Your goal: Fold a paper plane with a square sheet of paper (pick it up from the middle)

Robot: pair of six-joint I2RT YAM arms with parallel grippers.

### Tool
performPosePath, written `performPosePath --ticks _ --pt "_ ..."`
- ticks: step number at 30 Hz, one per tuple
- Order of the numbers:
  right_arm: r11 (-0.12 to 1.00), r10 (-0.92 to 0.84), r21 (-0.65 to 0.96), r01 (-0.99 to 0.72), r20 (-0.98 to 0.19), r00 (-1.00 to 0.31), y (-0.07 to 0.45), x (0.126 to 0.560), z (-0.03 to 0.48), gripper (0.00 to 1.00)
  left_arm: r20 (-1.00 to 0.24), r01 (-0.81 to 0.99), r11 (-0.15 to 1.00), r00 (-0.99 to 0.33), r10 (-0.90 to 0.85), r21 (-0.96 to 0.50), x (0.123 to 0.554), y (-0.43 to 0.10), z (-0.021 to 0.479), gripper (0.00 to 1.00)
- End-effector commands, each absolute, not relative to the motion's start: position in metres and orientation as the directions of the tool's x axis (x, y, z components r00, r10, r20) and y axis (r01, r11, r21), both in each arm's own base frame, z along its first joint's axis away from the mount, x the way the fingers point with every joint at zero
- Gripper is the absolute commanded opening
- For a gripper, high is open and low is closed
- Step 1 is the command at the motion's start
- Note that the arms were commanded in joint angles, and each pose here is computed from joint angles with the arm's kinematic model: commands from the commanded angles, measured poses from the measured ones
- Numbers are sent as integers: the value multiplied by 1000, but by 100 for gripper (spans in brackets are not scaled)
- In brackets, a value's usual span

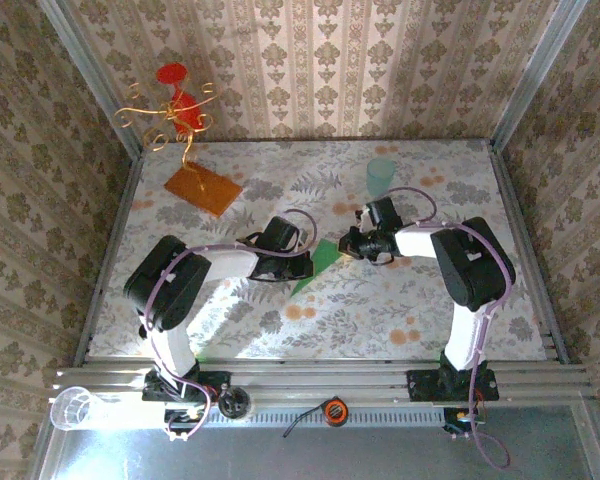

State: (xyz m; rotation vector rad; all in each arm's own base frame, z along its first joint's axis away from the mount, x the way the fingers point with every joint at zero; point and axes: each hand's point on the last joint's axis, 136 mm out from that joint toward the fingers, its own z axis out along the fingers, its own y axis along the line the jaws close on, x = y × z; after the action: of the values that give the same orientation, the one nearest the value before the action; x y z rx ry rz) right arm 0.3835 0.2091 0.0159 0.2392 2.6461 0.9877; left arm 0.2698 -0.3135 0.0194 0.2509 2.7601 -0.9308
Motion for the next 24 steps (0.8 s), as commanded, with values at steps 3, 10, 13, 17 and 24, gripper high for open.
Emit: performPosePath --ticks 3,10,13,17,24 --pt "831 316 536 146 -239 -918 165 392 -16 0 -77 141 877 -990 119 -459 231 -278 -23 0" --pt "822 342 549 153 -259 -903 154 397 -20 0 -84 151 868 -988 126 -473 233 -283 -18 0" --pt "806 357 572 154 -262 -896 151 399 -20 0 -77 148 867 -989 127 -476 232 -282 -20 0" --pt "796 363 588 148 -267 -893 151 402 -16 0 -83 150 862 -989 126 -484 233 -284 -17 0" --pt "773 362 627 100 -305 -881 157 406 24 0 -156 198 822 -979 135 -533 253 -305 12 0"
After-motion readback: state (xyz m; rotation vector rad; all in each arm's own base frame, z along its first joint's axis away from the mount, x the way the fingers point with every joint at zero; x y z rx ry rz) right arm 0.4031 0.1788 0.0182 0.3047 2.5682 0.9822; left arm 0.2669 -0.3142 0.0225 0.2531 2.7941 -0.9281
